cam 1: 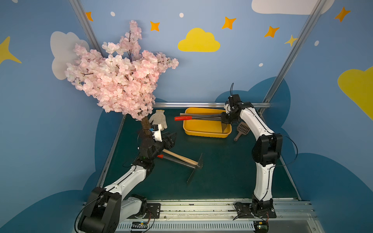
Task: Put the small hoe into the storage box
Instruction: Place the hoe in the storage box.
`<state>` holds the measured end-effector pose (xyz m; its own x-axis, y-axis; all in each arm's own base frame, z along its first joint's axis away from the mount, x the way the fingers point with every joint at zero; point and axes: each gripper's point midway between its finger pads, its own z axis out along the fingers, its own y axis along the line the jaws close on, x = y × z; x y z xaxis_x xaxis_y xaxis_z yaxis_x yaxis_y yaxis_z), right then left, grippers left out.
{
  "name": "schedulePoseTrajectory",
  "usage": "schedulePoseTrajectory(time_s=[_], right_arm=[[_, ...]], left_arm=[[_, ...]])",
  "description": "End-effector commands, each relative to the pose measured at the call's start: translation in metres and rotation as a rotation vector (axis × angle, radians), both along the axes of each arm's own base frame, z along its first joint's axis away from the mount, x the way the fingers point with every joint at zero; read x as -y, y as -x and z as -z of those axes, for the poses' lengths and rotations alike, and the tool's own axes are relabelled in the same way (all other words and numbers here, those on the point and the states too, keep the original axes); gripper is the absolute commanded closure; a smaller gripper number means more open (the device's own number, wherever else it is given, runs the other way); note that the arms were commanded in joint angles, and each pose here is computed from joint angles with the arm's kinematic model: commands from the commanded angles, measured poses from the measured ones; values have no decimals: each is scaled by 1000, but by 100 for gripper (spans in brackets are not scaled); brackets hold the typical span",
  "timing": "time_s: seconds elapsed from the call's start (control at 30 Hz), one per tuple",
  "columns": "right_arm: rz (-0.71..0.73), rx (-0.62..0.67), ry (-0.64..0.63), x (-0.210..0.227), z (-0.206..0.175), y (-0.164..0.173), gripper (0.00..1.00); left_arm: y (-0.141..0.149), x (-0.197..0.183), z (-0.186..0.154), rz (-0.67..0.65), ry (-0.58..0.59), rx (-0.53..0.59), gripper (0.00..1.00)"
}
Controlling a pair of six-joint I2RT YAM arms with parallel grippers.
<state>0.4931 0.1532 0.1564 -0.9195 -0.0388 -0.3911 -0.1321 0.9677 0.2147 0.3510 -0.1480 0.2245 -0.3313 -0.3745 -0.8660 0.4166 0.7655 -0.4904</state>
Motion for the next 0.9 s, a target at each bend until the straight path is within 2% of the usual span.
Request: schedulePoseTrajectory(time_s=[0.0,0.17,0.63,0.87], right_arm=[[-73,-2,-74,-11,-11,2,100],[-62,-38,-52,-9,-1,4,100],[-13,-38,69,6,22,-9,100],[-7,-45,65,4,36,-23,100]], left_arm=[[4,-15,27,-58,-104,-74,35],[8,-25,32,-93,-145,-94,35],[8,-29,30,-95,-149,-108,35],[7,-31,26,-96,-155,-107,35]])
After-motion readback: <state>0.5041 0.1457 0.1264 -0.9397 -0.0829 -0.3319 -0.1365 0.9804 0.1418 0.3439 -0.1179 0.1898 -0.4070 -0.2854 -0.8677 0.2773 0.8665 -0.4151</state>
